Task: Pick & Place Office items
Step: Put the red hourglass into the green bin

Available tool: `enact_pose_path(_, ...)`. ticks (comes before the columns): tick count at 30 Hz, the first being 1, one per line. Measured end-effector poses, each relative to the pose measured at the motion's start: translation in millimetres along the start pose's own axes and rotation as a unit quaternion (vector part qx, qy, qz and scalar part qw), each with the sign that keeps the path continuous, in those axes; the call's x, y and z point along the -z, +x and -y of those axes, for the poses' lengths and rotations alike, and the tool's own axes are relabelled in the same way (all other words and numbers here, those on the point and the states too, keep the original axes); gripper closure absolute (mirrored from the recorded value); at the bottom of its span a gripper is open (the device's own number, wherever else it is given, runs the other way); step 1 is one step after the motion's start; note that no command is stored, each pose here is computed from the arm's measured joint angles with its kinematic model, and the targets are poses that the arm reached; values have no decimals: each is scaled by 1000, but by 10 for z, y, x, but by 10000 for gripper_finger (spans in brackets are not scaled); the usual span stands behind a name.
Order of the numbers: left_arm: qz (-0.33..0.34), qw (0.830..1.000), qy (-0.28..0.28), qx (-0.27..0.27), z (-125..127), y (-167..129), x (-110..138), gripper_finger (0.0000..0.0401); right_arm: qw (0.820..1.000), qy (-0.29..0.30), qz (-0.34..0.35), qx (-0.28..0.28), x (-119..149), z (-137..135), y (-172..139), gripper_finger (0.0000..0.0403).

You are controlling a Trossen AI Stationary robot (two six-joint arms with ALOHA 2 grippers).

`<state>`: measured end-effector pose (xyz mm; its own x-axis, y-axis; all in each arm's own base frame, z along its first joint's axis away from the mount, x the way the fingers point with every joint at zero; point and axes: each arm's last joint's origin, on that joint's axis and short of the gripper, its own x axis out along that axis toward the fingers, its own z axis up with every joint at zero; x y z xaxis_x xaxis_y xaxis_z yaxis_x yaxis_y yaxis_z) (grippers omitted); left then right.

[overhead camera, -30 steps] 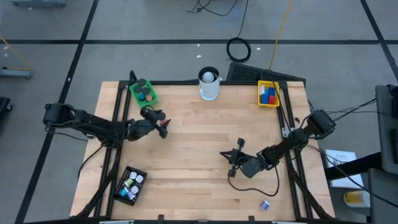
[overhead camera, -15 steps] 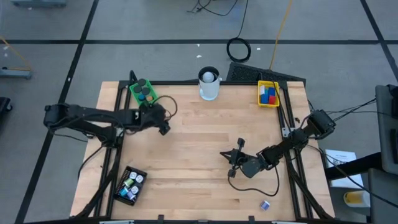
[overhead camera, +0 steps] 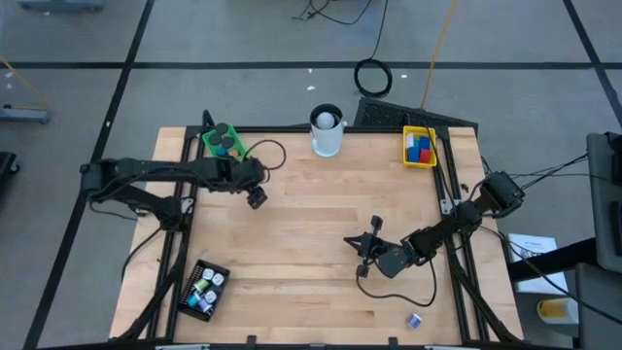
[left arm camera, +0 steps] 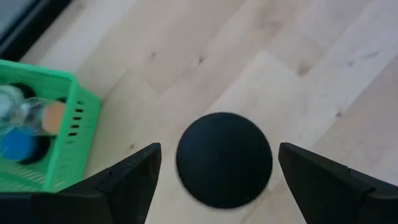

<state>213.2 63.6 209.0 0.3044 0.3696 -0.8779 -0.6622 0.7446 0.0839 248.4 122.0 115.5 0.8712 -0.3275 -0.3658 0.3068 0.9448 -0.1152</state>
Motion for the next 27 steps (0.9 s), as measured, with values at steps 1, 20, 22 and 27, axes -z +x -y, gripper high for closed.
enact_pose_path(1, -6, 1000, 5, -3, 16, 46, -4, 68, 1000, 0, 0, 0, 0, 0, 0, 403)
enact_pose_path(20, -36, 997, 39, -50, 28, 185, -9, 193, 1000, 0, 0, 0, 0, 0, 0, 403)
enact_pose_path(22, -39, 996, 35, -71, -31, 89, -32, 193, 1000, 0, 0, -1, 0, 0, 0, 403)
enact_pose_path(27, -5, 994, -12, -106, -242, -274, -139, 193, 1000, 0, -1, -1, 1, 0, 1, 403)
